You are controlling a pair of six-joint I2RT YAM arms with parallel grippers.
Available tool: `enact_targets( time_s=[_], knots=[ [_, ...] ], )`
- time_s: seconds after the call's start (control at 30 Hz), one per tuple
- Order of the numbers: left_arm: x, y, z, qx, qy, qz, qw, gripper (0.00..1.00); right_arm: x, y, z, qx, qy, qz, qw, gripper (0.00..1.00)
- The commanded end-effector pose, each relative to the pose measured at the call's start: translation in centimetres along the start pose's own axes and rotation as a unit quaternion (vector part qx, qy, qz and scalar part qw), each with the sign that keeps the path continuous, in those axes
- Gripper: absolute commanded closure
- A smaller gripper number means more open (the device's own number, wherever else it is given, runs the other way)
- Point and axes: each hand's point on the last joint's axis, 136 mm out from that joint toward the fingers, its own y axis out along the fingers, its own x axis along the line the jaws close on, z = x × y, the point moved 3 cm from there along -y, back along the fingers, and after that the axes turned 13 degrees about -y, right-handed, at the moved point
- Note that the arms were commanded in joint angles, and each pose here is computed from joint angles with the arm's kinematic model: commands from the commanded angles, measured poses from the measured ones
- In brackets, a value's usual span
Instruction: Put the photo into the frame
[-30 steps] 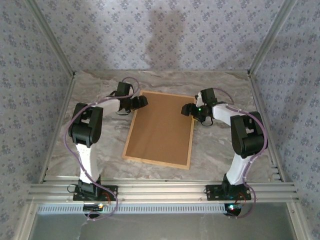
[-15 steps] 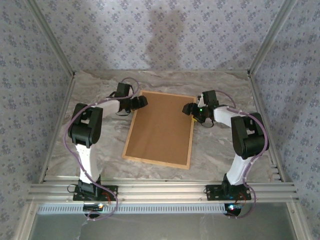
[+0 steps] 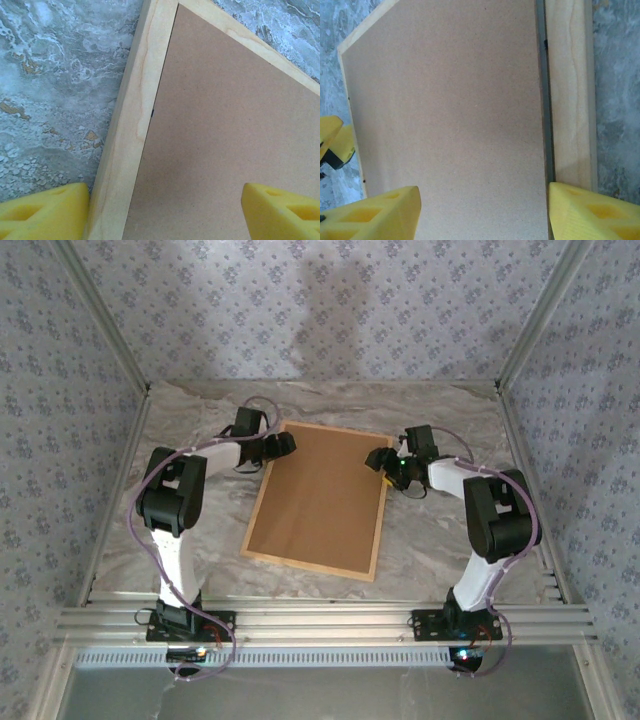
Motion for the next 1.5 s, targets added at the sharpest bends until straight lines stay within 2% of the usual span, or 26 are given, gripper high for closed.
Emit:
enact_targets(
  time_s=[0.0,0.3,0.67,1.2,1.47],
  knots=[
    [0.1,0.6,2.9,0.045,-0.004,-0.004,0.999,0.2,2.8,-0.3,1.9,0.041,-0.02,-0.043,0.998,0.31],
    [0.6,0.6,2.4,0.036,-0.005,-0.013,0.999,0.2,2.2,-1.8,1.7,0.04,-0.017,-0.041,0.998,0.3],
    [0.7,-0.1,0.6,0.014,-0.002,-0.023,1.0,0.18,0.2,-2.8,2.0,0.039,-0.043,0.026,0.998,0.23],
    [0.6,-2.0,-1.4,-0.019,0.018,-0.043,0.999,0.16,-0.1,-3.4,2.6,0.051,-0.12,0.064,0.989,0.2],
    [1.4,-3.7,-1.7,-0.038,0.019,-0.049,0.998,0.16,1.6,-3.0,2.5,0.046,-0.138,0.029,0.989,0.18]
  ],
)
